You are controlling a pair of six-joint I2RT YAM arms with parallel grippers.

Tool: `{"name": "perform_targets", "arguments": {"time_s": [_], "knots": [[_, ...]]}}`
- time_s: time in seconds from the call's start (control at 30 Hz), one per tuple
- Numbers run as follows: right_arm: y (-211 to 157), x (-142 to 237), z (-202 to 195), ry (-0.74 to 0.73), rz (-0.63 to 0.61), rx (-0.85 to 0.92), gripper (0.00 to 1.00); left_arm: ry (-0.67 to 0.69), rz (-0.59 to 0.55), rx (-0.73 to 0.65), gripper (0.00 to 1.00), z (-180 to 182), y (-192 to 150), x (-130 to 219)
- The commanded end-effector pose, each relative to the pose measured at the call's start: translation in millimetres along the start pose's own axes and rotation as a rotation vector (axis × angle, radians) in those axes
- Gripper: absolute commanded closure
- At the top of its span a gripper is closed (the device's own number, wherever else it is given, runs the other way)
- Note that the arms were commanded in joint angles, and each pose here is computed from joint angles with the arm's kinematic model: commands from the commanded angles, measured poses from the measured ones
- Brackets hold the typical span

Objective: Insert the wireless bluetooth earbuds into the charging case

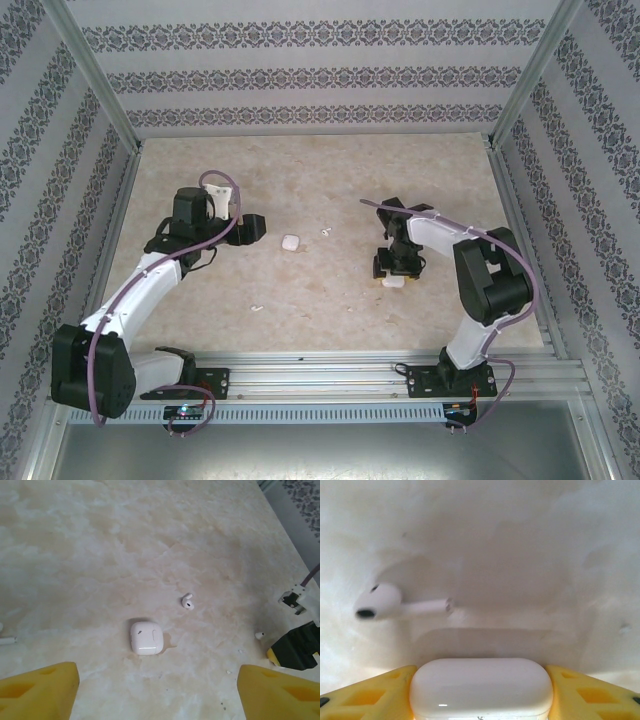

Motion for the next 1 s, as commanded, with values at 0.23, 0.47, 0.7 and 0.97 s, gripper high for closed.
{"name": "perform_targets", "arguments": {"time_s": [0.23,0.47,0.7,0.97], "knots": [[-2.5,65.2,51.6,0.232,-0.199,-0.059,0.42,-0.227,0.029,-0.093,0.32,-33.6,-16.8,-5.0],[10.0,150.9,83.6,0.402,-0.429,-0.047,0.45,-0.410,-0.097,-0.265,0.29,-88.2,-26.0,-8.6],[8.9,210.5,106.2,0.552,-0.586,-0.042,0.47,-0.542,-0.191,-0.350,0.25,-133.4,-35.4,-15.0],[-1.1,232.9,125.5,0.632,-0.624,-0.018,0.48,-0.625,-0.237,-0.357,0.26,-168.1,-34.8,-31.3]]}}
Point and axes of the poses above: each hand's point on the last joint's axis, 136 mm out from that joint toward the fingers, its own x axis back along the fingers, its own z axis along the line the jaws close on, y = z × x, the point moved 6 cm from there along x, back along the fingers, and after that the axes turned 8 degrees about x, right-handed, at the moved point
